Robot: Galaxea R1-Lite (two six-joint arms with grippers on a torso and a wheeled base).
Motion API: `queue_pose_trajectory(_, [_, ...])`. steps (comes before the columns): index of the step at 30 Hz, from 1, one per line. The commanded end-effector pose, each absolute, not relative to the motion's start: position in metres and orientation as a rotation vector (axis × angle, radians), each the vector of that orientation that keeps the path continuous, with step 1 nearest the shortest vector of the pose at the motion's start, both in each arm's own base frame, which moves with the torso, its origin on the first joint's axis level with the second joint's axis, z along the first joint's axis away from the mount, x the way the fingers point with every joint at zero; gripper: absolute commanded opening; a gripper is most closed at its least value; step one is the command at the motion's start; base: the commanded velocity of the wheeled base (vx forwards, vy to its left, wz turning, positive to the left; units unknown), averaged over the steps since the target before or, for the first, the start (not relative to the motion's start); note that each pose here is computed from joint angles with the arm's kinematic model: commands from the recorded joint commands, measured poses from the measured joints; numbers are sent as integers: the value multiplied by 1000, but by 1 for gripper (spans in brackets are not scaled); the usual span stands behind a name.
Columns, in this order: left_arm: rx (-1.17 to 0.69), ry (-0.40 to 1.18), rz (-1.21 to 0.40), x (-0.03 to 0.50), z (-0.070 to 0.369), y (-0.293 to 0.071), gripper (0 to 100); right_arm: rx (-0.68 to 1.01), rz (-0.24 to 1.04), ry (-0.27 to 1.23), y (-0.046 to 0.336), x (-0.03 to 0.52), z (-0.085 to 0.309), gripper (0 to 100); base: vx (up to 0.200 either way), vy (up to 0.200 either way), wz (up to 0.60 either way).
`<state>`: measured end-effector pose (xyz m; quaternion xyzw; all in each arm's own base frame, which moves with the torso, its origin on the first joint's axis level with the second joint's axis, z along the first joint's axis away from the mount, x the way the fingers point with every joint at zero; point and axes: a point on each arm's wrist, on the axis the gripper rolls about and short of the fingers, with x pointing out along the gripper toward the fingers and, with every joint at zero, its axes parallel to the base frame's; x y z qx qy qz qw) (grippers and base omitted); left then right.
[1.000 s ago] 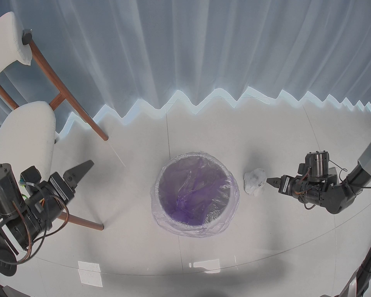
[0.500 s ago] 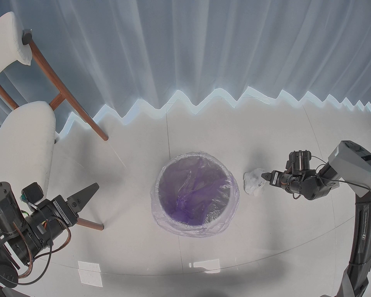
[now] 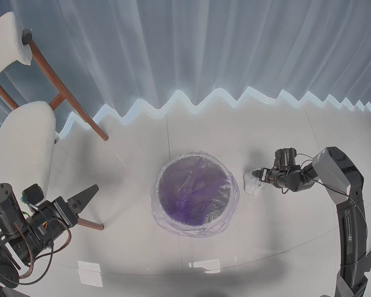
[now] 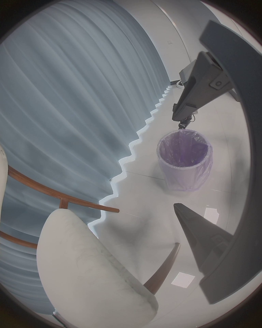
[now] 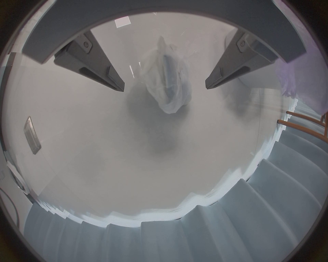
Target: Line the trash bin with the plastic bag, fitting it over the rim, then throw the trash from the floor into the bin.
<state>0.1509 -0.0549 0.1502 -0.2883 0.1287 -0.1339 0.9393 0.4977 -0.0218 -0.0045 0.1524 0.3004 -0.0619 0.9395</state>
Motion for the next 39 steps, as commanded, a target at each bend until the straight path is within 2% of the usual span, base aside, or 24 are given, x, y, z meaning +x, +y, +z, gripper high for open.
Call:
queue_pose_trajectory(1, [-589,275,-260,153,148,-54,100,307,-120,637,-17,509,-31,100,0,0,0])
queue_pose_trajectory(9, [-587,285,-250,155,146,-54,100,308,-121,631,-17,521,-41,100,0,0,0])
queue_pose_trajectory(10, [-587,285,-250,155,146,-54,100,308,-121,631,-17,521,-41,0,0,0,0])
queue_pose_trajectory(21, [-579,294,-240,155,143,-53,100,309,-115,595,-16,528,-33,0,0,0,0])
queue_pose_trajectory(26, [-577,297,-235,152,141,-51,100,317,-115,548,-19,525,5,0,0,0,0])
queue_pose_trajectory(27, [-578,293,-228,152,141,-50,100,327,-124,548,-23,519,27,0,0,0,0])
queue_pose_trajectory(28, [-578,293,-228,152,141,-50,100,327,-124,548,-23,519,27,0,0,0,0])
queue_pose_trajectory(29, [-577,288,-217,152,141,-48,100,340,-129,542,-26,513,48,0,0,0,0])
queue_pose_trajectory(33, [-549,289,-210,150,139,-46,100,358,-133,512,-27,498,81,0,0,0,0])
queue_pose_trajectory(36, [-547,279,-212,150,141,-45,100,370,-133,495,-26,476,111,0,0,0,0])
queue_pose_trajectory(38, [-546,274,-212,149,141,-45,100,370,-132,496,-26,469,117,0,0,0,0])
queue_pose_trajectory(39, [-539,264,-216,146,142,-44,100,369,-125,515,-23,446,129,0,0,0,0])
